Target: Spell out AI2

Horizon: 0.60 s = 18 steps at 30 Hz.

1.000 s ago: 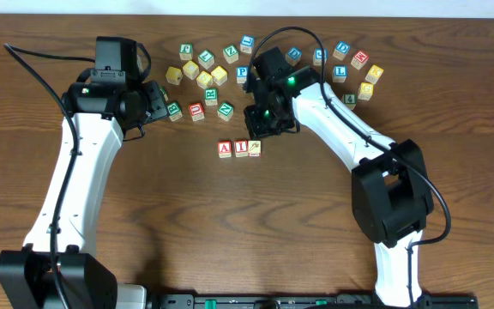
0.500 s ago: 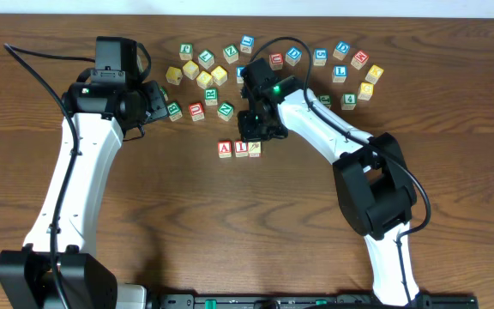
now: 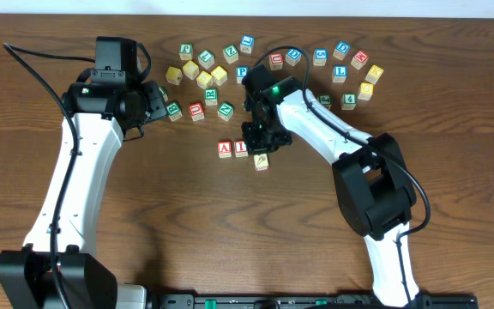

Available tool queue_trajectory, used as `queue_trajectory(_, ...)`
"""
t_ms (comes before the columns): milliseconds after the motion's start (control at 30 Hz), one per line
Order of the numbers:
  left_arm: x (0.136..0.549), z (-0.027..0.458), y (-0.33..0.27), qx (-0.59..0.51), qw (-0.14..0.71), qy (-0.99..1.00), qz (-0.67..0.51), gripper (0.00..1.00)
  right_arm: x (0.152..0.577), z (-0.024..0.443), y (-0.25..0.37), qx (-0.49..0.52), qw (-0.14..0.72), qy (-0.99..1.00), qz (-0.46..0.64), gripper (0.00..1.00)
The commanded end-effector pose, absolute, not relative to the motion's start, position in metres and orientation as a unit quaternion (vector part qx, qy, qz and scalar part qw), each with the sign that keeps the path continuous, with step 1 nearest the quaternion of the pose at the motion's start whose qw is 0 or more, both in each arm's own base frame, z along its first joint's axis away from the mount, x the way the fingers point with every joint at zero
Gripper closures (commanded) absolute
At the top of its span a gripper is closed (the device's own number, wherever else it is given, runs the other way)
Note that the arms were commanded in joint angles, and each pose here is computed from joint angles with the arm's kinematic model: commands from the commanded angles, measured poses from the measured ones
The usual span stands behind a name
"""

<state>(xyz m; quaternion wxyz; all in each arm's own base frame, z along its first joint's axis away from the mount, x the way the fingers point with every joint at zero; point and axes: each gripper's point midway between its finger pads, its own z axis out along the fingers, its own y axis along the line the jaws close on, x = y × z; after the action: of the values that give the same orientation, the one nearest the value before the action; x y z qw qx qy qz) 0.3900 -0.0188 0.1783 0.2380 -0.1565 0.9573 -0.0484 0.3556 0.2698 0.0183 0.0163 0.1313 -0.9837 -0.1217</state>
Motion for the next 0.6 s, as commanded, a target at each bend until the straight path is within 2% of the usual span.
queue_trajectory(0,0.388,0.176,-0.016,-0.151,0.237,0.959,-0.039,0.50,0.354,0.012,0.262,0.178,0.024,-0.977,-0.116,0.99)
queue_trajectory(333,0.388,0.176,-0.016,-0.151,0.237,0.959,-0.039,0.50,0.359,0.057,0.276,0.215,0.006,-0.964,-0.159,0.96)
queue_trajectory(567,0.388,0.176,-0.016,-0.151,0.237,0.959,-0.039,0.50,0.331,0.046,0.290,0.185,0.041,-0.971,-0.144,0.96)
